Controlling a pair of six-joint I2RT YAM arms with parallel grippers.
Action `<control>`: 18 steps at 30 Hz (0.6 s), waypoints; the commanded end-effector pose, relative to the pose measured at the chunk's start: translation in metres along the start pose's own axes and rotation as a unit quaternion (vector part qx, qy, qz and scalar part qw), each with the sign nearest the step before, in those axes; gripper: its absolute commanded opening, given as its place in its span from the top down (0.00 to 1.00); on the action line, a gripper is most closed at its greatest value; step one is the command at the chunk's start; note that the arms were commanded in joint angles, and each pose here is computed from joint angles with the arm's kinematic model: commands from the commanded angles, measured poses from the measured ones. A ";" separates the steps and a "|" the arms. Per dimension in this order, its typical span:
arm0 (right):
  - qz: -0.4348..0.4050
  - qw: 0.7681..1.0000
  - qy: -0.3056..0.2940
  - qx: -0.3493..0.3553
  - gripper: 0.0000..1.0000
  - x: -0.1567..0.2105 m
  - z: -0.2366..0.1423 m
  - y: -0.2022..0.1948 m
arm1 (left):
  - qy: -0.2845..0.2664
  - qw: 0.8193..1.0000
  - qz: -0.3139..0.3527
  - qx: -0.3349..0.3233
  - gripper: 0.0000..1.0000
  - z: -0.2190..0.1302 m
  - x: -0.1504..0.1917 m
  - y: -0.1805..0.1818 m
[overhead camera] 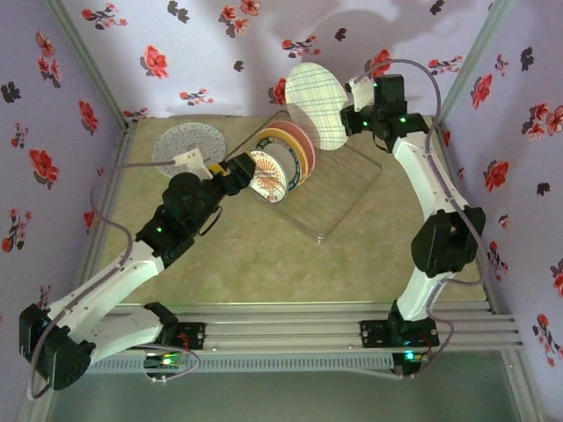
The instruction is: Unload the plates from the dish rack
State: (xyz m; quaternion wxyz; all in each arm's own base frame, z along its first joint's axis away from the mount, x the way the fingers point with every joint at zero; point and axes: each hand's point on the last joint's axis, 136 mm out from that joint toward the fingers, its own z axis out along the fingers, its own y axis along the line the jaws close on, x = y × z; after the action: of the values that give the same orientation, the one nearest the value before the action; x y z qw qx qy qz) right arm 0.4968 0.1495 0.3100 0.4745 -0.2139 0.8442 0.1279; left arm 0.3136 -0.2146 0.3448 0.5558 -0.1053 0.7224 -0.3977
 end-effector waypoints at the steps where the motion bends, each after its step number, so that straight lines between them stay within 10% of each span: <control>1: -0.003 0.994 -0.095 0.048 1.00 -0.053 -0.048 -0.011 | -0.004 1.000 -0.010 0.022 0.03 0.002 -0.012 -0.021; 18: 0.173 0.966 -0.182 0.062 1.00 -0.075 -0.158 0.001 | 0.052 0.997 -0.060 0.016 0.00 0.037 -0.006 -0.044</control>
State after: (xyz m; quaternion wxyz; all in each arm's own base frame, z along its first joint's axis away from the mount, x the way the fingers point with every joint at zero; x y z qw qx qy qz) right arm 0.4262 0.1068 0.4232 0.5730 -0.0551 0.8033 0.1526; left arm 0.3377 -0.2482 0.3624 0.5036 -0.1232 0.7425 -0.4242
